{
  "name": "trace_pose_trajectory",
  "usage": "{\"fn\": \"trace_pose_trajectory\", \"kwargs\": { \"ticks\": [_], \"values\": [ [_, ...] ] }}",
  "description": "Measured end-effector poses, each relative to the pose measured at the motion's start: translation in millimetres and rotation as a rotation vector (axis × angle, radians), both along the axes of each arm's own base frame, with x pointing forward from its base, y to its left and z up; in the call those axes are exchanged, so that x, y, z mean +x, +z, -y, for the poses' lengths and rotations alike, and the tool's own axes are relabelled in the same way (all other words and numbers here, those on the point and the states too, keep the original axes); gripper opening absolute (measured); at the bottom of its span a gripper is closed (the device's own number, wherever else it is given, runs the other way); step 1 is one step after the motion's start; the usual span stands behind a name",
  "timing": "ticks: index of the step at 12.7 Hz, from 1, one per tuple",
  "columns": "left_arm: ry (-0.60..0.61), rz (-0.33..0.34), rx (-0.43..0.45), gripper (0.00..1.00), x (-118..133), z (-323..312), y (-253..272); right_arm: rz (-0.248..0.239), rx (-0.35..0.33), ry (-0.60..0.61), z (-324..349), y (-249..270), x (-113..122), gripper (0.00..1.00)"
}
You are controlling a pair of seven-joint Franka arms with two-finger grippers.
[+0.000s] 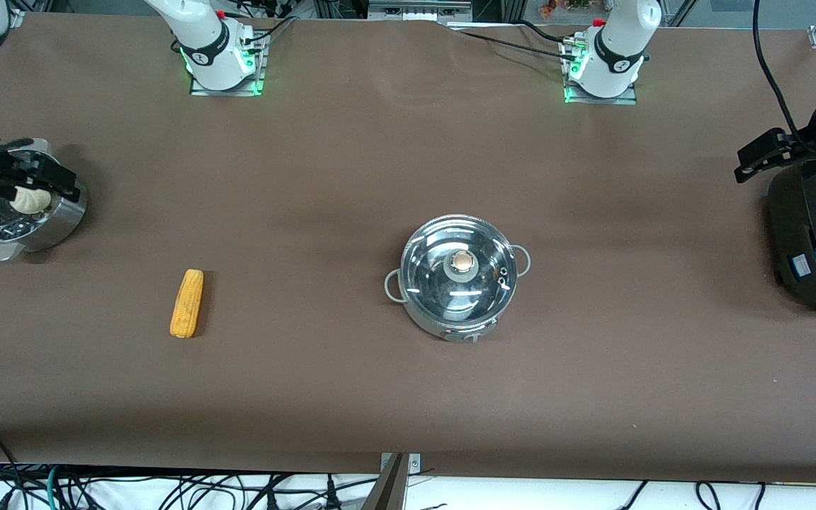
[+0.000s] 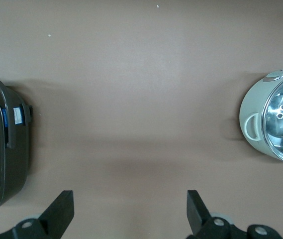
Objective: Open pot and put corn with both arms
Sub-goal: 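Reach the right gripper down to the yellow corn cob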
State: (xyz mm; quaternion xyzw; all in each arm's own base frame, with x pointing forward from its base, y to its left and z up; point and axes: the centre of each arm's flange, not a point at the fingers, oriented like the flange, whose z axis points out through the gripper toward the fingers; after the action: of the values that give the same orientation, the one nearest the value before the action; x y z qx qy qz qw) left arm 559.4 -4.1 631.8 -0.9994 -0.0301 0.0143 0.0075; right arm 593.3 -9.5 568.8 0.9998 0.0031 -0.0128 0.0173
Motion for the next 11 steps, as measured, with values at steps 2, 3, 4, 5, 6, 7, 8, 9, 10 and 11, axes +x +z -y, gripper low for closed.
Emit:
{"fn": "trace_pose_trajectory", "kwargs": {
  "ticks": [2, 3, 4, 5, 6, 7, 8, 9, 10, 11],
  "values": [
    [0.000, 0.000, 0.000, 1.00, 0.0, 0.0, 0.0, -0.003, 0.000, 0.002, -0.2, -24.0, 15.0, 1.00],
    [0.000, 0.000, 0.000, 1.00, 0.0, -0.1, 0.0, -0.008, 0.000, 0.003, -0.7, -34.7, 20.7, 1.00],
    [0.000, 0.000, 0.000, 1.00, 0.1, 0.1, -0.2, -0.018, 0.001, 0.004, -1.8, -47.3, 26.3, 1.00],
    [-0.001, -0.002, 0.000, 1.00, 0.6, 0.5, -1.3, -0.027, 0.004, 0.006, -3.4, -62.3, 32.9, 1.00],
    [-0.002, -0.007, 0.000, 1.00, 2.0, 1.1, -3.8, -0.036, 0.007, 0.007, -4.6, -81.6, 41.0, 1.00],
    [-0.004, -0.012, -0.001, 1.00, 3.7, 1.9, -7.0, -0.048, 0.013, 0.005, -5.3, -104.0, 49.4, 1.00],
    [-0.006, -0.017, -0.001, 1.00, 5.6, 2.9, -10.4, -0.061, 0.029, 0.000, -6.7, -129.2, 57.7, 1.00],
    [-0.008, -0.023, -0.001, 1.00, 7.5, 4.1, -14.0, -0.075, 0.043, -0.005, -7.9, -155.9, 65.4, 1.00],
    [-0.009, -0.029, -0.001, 1.00, 9.5, 4.7, -17.8, -0.086, 0.047, -0.007, -8.2, -179.5, 71.3, 1.00],
    [-0.009, -0.036, -0.002, 1.00, 11.8, 4.7, -22.1, -0.093, 0.048, -0.008, -8.2, -199.6, 76.0, 1.00]
  ]
}}
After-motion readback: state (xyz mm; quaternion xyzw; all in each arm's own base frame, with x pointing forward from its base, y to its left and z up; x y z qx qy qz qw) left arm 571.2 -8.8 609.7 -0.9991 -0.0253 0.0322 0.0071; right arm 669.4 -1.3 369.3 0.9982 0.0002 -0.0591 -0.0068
